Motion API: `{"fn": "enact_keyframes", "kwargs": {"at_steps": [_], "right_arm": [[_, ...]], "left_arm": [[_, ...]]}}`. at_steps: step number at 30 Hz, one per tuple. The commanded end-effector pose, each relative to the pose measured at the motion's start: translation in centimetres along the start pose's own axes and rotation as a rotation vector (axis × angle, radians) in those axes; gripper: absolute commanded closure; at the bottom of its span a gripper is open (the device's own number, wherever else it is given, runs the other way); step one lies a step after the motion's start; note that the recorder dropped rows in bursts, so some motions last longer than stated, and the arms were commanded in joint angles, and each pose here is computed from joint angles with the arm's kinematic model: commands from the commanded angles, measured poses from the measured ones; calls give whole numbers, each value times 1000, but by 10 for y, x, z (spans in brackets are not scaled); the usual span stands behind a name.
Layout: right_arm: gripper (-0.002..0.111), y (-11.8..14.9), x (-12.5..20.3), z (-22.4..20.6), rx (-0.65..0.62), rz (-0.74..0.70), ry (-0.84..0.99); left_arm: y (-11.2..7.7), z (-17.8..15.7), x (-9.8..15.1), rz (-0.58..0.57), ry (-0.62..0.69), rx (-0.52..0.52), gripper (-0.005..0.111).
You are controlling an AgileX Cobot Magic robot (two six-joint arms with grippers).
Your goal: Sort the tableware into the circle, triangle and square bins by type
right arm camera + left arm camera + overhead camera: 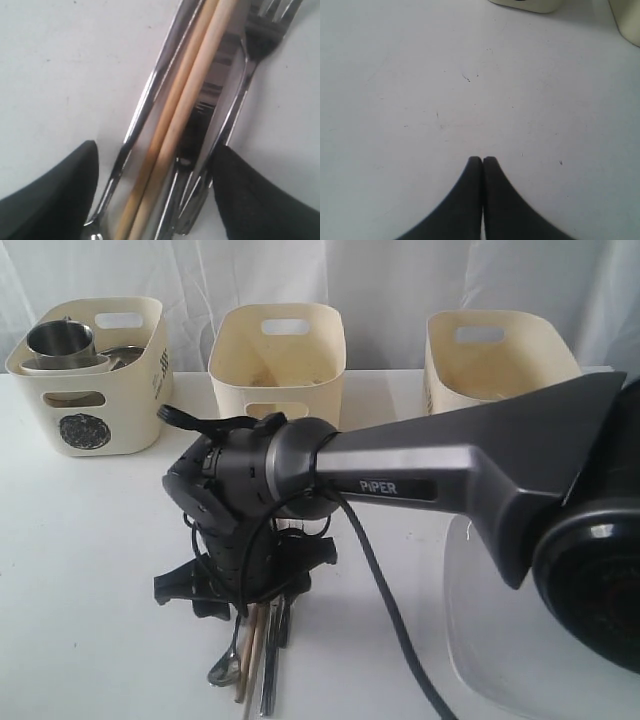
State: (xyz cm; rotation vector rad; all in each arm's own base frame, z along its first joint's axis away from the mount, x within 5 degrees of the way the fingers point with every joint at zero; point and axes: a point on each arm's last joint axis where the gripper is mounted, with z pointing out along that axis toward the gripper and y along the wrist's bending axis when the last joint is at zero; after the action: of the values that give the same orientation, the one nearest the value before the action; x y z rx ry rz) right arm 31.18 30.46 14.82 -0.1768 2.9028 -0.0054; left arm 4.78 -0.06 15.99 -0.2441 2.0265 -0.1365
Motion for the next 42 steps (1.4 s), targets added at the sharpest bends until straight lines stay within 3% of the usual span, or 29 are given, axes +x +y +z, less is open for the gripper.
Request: {"fn": "enact_keyframes", "kwargs": {"at_steps": [1,5,19,22,29,33,37,39,42], "right_arm": [[47,5,-8,-21,-78,16,-50],[47,15,-6,-18,-153,48,-51],[49,23,7,7,-108,27,26],[60,24,7,7,-117,27,16],[109,28,6,20,-138,27,-3],[108,32,1,17,-182,27,-50],[108,31,-21,-42,-294,-98,-230],[108,16,-39,-82,-334,-113,-339],[108,-33,-67,-133,-383,-63,-473]], "left_arm": [[1,1,7,-1,53,-10,107],[1,1,7,-1,51,-10,107],[1,1,6,-1,49,-10,107],[1,1,6,-1,49,-10,107],[1,1,6,-1,49,-10,107],[1,1,6,-1,49,-10,107],[1,1,6,-1,49,-10,107],[1,1,6,-1,49,-10,107],[1,1,6,-1,49,-10,107]]}}
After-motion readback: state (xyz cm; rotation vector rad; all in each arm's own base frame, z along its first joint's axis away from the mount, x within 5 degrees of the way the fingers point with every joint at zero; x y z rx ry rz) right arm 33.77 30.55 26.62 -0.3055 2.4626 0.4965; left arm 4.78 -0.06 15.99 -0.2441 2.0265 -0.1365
